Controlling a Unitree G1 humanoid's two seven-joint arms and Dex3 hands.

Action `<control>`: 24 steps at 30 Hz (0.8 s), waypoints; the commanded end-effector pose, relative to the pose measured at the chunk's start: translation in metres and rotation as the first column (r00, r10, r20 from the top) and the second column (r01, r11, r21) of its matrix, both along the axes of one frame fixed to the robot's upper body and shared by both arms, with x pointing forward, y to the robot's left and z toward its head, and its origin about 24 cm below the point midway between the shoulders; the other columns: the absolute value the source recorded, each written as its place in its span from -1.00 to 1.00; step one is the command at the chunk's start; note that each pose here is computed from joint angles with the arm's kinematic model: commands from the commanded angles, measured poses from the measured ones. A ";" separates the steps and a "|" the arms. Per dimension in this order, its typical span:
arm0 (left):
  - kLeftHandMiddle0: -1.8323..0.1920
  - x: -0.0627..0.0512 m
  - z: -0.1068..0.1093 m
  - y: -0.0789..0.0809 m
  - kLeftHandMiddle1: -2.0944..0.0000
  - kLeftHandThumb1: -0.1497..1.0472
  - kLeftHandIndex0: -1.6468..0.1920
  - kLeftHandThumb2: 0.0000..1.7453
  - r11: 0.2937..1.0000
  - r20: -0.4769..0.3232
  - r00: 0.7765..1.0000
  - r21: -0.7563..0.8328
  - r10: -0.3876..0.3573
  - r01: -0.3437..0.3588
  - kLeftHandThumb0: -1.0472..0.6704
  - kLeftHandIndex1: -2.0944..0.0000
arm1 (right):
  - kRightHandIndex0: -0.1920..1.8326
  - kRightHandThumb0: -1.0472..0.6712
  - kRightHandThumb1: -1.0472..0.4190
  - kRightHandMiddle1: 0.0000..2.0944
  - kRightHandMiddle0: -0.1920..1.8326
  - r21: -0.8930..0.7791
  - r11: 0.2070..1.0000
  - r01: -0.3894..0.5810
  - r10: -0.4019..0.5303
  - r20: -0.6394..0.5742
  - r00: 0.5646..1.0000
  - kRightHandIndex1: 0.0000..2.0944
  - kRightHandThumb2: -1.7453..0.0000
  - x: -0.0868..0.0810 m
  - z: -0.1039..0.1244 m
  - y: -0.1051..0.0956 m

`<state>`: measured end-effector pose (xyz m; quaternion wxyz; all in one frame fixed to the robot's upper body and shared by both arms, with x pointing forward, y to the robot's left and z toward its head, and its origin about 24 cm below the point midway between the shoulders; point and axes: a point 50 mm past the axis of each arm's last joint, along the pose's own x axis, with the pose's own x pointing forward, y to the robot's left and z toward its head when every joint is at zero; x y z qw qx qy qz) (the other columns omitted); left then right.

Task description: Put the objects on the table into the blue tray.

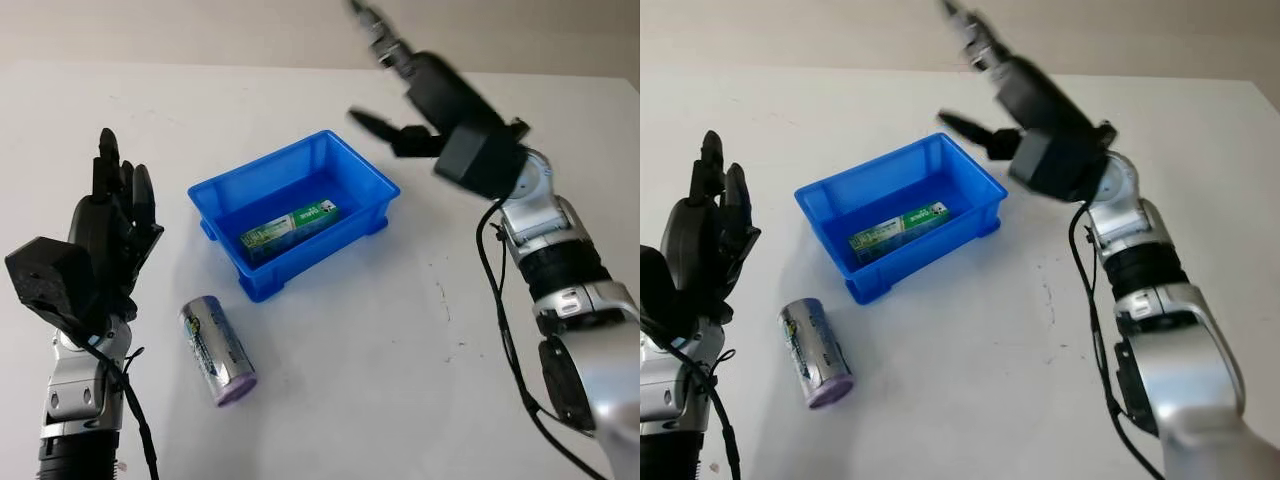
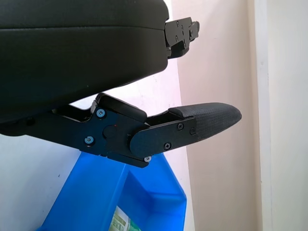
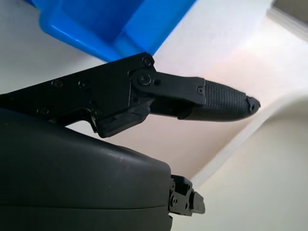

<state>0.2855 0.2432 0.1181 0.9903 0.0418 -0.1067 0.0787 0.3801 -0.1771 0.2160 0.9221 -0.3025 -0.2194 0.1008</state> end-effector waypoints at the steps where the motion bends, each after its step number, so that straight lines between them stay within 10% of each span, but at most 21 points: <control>1: 0.96 -0.003 0.000 0.003 0.95 1.00 0.98 -0.25 1.000 0.004 1.000 0.017 0.005 -0.005 -0.69 0.95 | -1.00 -0.76 -1.00 -1.00 -1.00 0.098 0.994 0.048 -0.042 -0.058 0.997 -1.00 0.22 -0.008 -0.013 -0.005; 24: 0.97 0.003 0.002 0.003 0.95 1.00 0.98 -0.26 1.000 0.004 1.000 0.009 -0.016 0.016 -0.71 0.95 | -1.00 -0.64 -1.00 -1.00 -1.00 0.467 0.860 0.205 -0.086 -0.264 0.961 -1.00 0.12 -0.047 -0.068 -0.027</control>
